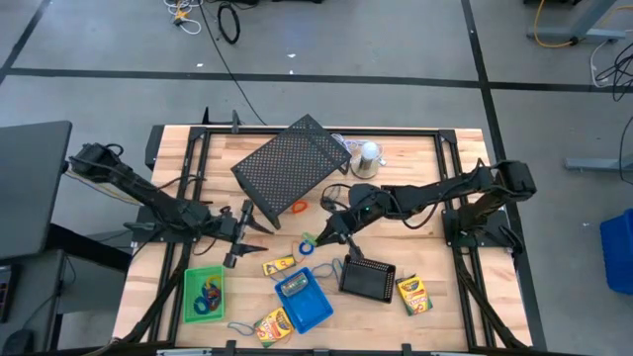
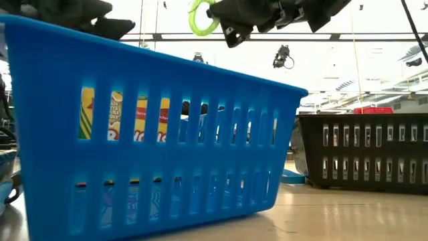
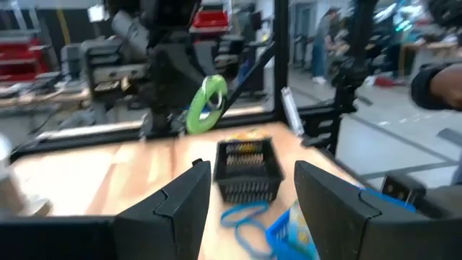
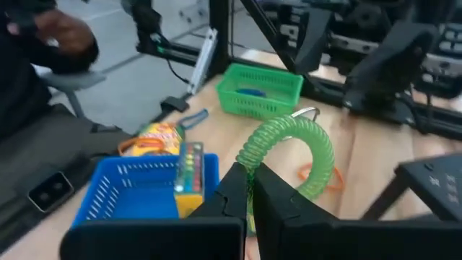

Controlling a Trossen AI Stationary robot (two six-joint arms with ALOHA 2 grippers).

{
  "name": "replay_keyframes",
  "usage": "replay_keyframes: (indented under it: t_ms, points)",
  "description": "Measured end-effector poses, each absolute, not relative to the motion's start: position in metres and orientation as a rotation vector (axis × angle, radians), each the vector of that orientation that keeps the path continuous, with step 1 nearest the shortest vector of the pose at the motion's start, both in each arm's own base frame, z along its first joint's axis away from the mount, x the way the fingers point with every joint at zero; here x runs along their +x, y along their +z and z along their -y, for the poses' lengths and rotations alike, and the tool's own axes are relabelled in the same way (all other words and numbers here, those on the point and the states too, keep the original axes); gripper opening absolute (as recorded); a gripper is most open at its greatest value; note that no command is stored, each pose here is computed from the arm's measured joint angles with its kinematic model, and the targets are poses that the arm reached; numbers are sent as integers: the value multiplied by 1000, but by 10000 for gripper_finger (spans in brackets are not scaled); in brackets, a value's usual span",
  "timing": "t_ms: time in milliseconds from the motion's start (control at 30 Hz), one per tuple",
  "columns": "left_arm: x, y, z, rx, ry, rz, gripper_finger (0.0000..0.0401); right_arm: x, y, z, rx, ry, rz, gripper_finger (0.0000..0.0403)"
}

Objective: Pick & Place Office Desk Supplies
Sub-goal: Put the green spiral keychain into the green bin

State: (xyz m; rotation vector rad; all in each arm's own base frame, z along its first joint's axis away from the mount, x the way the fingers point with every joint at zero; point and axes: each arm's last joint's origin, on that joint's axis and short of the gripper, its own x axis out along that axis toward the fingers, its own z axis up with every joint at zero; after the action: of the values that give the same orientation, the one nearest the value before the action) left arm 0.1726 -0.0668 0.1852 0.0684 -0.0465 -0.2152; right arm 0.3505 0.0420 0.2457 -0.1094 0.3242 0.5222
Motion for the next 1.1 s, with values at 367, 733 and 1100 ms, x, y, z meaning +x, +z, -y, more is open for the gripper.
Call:
replay_keyframes:
  t_ms: [367,733,1100]
  points:
    - [242,193,62,93,-314,22,207,350,248,-52,-109,589,-293,6]
    - [285,200,59,85,-391,28,207,349,248,-56,-118,613,-288,6]
    - [298,199,62,141,-435,9,128,350,248,-55,-131,572,-292,20]
